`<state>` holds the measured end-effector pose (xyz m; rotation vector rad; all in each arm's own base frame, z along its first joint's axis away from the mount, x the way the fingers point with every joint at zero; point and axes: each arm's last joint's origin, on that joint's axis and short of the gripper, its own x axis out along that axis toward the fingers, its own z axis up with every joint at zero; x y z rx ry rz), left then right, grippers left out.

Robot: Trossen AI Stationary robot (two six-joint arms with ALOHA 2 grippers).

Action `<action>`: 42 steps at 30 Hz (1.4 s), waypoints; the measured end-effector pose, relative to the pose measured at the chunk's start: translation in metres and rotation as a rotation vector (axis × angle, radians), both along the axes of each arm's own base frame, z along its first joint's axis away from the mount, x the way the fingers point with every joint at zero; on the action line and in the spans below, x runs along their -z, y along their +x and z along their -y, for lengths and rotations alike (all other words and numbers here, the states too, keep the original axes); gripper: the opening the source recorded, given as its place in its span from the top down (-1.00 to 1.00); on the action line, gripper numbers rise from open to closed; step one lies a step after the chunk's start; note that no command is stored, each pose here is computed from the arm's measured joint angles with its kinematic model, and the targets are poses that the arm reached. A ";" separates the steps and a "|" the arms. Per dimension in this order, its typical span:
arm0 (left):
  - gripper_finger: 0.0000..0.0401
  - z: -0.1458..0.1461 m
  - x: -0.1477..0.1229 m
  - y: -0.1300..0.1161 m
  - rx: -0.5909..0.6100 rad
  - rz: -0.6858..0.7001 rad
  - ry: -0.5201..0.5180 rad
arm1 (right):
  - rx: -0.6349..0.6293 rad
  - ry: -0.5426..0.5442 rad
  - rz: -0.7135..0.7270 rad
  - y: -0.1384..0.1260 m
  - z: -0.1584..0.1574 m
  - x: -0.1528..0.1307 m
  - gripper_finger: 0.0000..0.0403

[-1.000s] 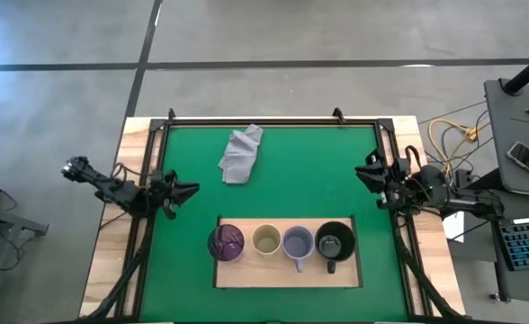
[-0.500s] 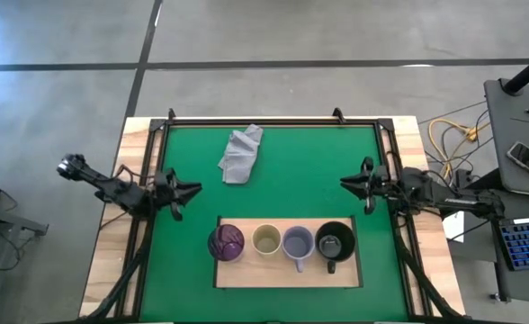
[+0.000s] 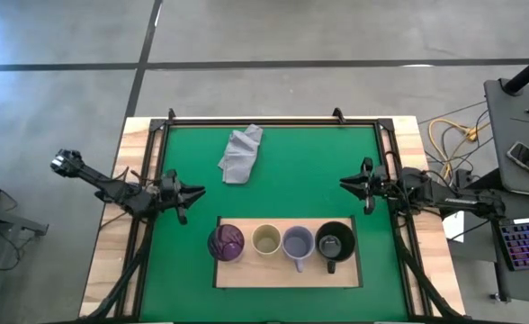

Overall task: Stack small to large cups/mugs on shelf
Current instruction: Return to Home Position

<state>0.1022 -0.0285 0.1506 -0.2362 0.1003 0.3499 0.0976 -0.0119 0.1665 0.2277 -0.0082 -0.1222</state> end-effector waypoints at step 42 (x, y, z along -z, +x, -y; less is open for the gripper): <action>0.74 0.001 0.004 0.002 0.000 -0.034 0.016 | 0.000 0.000 0.000 0.000 0.000 0.000 0.66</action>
